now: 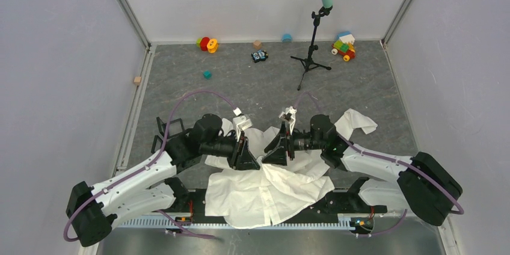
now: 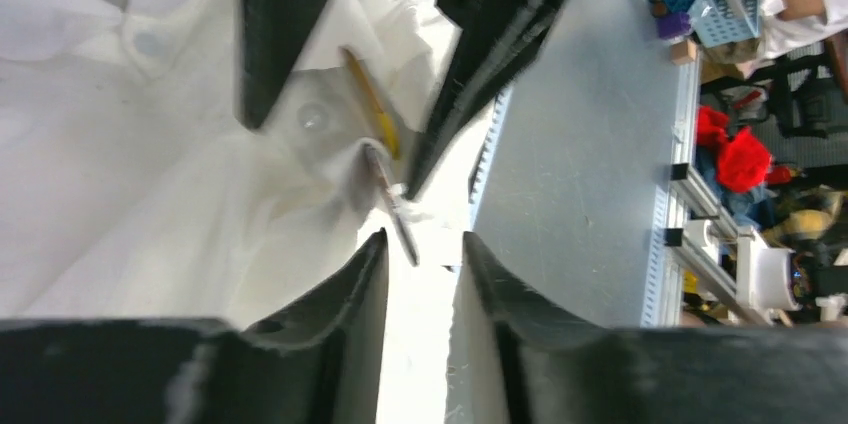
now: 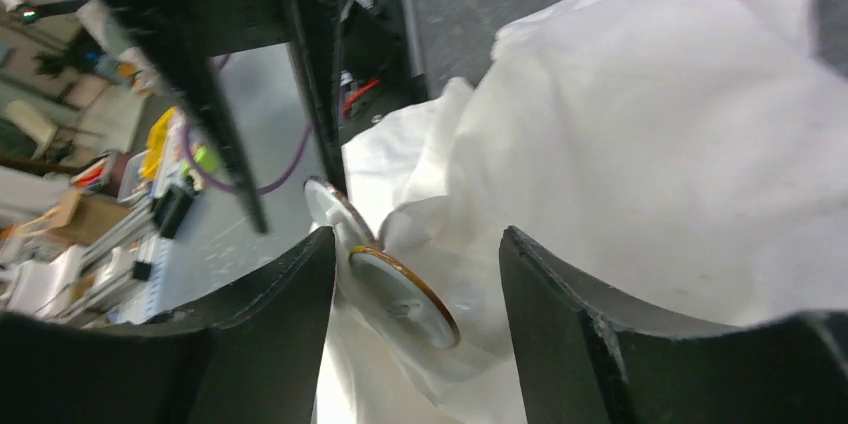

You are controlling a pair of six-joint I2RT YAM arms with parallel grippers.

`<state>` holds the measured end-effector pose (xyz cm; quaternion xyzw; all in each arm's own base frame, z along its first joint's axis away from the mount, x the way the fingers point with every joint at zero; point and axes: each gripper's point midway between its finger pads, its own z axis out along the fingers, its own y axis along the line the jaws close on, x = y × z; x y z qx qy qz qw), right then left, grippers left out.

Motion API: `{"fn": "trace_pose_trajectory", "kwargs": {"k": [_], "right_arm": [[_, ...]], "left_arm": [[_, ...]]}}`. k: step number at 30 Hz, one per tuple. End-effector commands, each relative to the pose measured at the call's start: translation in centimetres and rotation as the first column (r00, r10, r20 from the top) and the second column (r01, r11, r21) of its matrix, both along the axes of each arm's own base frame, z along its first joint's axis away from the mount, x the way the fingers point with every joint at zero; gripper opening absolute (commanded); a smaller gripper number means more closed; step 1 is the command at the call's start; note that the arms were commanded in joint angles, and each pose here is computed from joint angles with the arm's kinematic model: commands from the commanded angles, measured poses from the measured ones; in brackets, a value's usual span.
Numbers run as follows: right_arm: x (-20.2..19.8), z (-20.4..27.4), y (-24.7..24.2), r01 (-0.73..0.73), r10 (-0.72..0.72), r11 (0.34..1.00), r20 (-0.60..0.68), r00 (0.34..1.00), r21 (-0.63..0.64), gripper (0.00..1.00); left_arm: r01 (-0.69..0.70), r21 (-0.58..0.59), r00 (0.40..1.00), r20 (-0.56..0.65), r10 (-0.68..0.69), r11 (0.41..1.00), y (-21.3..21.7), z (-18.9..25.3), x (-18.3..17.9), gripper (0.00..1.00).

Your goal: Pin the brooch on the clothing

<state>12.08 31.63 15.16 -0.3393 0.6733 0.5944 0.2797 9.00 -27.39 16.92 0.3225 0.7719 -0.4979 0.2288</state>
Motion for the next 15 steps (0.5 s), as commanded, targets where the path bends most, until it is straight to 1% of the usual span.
{"fn": "trace_pose_trajectory", "kwargs": {"k": [1,3,6,8,12,14,15], "right_arm": [[2.6,0.5,-1.2,0.116,-0.11,0.993,0.151,0.982,-0.031,0.74],[3.1,1.5,-1.6,0.148,-0.137,0.988,0.202,0.97,-0.043,0.83],[4.2,3.4,-2.5,0.209,-0.189,0.977,0.262,0.946,-0.05,0.92],[5.0,4.7,-3.2,0.251,-0.226,0.967,0.29,0.93,-0.052,0.95],[7.2,6.2,-5.1,0.36,-0.323,0.93,0.313,0.893,-0.067,0.98],[8.7,5.5,-6.7,0.447,-0.397,0.887,0.302,0.867,-0.117,0.98],[9.4,4.6,-7.7,0.497,-0.437,0.852,0.3,0.848,-0.162,0.98]], "left_arm": [[0.073,-0.043,0.997,0.027,-0.072,0.996,-0.4,2.3,-0.7,0.57],[0.037,-0.041,0.999,0.036,-0.036,0.998,-0.1,2.4,0.0,0.75],[-0.031,-0.047,0.998,0.055,0.033,0.998,0.4,3.4,1.4,0.95],[-0.077,-0.05,0.994,0.071,0.08,0.996,0.9,4.4,2.4,1.0],[-0.24,-0.016,0.964,0.112,0.24,0.971,2.6,5.8,5.8,1.0],[-0.347,0.034,0.933,0.113,0.341,0.937,3.9,5.4,7.8,1.0],[-0.415,0.081,0.907,0.112,0.405,0.906,4.7,4.6,9.0,1.0]]}}
